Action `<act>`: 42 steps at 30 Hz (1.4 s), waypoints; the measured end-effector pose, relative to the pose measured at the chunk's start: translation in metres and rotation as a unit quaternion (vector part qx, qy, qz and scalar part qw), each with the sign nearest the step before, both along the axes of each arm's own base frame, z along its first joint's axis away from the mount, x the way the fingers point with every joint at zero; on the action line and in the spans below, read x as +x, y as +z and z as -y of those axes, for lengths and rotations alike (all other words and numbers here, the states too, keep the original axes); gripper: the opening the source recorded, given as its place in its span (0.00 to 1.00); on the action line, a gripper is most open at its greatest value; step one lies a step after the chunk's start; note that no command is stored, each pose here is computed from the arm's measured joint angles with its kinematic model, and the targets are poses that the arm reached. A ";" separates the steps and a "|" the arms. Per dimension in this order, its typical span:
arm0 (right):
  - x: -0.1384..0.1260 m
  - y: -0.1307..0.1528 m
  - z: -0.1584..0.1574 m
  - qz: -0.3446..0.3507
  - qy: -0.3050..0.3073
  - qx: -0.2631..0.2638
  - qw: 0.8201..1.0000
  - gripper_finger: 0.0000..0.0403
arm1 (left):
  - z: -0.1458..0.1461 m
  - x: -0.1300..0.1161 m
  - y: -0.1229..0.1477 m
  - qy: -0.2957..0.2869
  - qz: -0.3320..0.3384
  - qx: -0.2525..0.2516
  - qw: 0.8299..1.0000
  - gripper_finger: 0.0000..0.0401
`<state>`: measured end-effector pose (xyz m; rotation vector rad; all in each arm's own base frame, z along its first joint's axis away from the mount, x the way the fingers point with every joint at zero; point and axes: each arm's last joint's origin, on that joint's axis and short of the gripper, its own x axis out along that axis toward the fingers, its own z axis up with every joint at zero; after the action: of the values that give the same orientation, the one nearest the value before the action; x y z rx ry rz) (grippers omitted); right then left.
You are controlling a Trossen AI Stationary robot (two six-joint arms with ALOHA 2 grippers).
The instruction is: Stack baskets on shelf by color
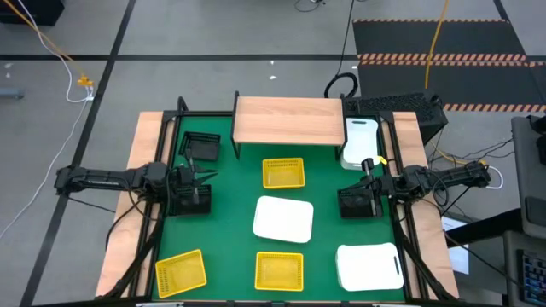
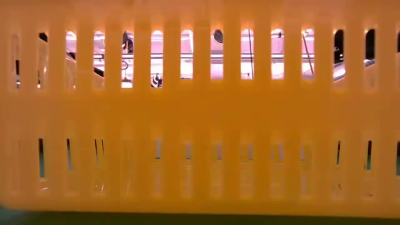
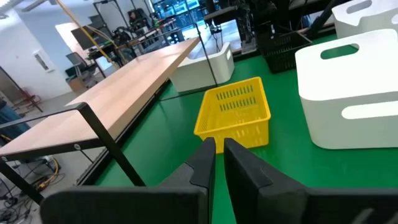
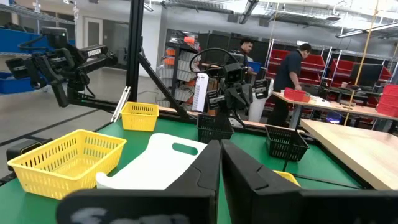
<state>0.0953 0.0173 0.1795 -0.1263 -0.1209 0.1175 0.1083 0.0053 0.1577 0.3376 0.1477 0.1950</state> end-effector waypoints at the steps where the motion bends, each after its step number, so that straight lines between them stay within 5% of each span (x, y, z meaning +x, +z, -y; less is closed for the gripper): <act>1: 0.000 0.000 0.000 0.000 0.000 0.000 1.000 0.02 | 0.000 0.000 0.000 0.000 0.000 0.000 1.000 0.09; 30: 0.000 0.000 0.000 0.000 0.000 -0.001 1.000 0.02 | 0.000 0.000 0.000 0.000 0.000 0.000 1.000 0.09; 38: 0.000 0.000 0.000 0.009 -0.008 -0.067 0.998 0.02 | 0.000 0.000 0.000 0.000 0.000 0.000 1.000 0.09; 42: -0.001 0.004 0.000 0.024 -0.003 -0.016 1.000 0.02 | 0.000 0.000 0.000 0.000 0.000 0.000 1.000 0.09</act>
<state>0.0947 0.0172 0.1837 -0.1611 -0.1671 0.1108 0.1083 0.0053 0.1577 0.3376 0.1476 0.1950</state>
